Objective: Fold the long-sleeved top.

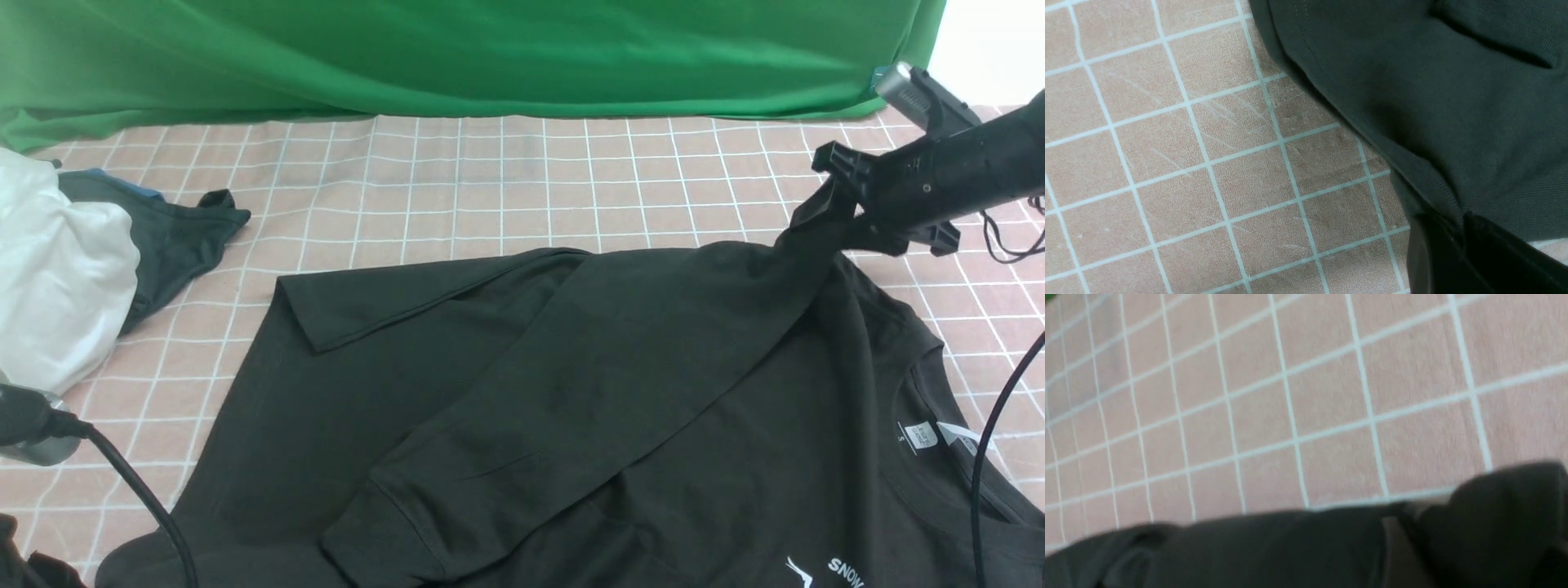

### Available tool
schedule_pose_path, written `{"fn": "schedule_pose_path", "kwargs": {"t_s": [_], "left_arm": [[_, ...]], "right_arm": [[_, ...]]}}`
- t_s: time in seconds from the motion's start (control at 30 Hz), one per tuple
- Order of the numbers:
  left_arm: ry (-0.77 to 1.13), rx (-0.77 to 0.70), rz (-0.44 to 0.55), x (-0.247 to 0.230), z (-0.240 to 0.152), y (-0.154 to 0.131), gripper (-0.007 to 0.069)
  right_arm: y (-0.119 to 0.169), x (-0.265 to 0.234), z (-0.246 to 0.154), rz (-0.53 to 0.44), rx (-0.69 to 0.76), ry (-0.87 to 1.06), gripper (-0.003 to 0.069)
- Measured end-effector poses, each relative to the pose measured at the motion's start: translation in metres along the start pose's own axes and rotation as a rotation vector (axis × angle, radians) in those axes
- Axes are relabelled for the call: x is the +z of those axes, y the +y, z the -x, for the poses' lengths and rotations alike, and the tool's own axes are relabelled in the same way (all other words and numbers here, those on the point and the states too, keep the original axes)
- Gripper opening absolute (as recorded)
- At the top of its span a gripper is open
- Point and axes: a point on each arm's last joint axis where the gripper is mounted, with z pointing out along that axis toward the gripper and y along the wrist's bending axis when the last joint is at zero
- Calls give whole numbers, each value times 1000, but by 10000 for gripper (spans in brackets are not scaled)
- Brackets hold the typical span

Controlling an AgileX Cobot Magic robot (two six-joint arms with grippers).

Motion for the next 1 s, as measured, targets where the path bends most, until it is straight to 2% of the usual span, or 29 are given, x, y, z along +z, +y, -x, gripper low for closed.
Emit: {"fn": "schedule_pose_path", "kwargs": {"t_s": [0.17,0.23,0.3,0.6,0.83,0.93,1.0], "left_arm": [[0,0,0,0,0,0,50],[0,0,0,0,0,0,50],[0,0,0,0,0,0,50],[17,0,-4,0,-2,0,50],[17,0,-4,0,-2,0,50],[17,0,-4,0,-2,0,50],[17,0,-4,0,-2,0,50]], "right_arm": [[-2,0,6,-20,-43,-70,162],[-3,-1,10,-31,-60,-106,78],[-3,-1,12,-40,-66,-131,68],[-8,-4,25,-92,-75,-267,67],[-11,-6,30,-139,-165,-317,83],[-13,-7,31,-170,-217,-331,172],[-14,-7,31,-188,-251,-322,288]]}}
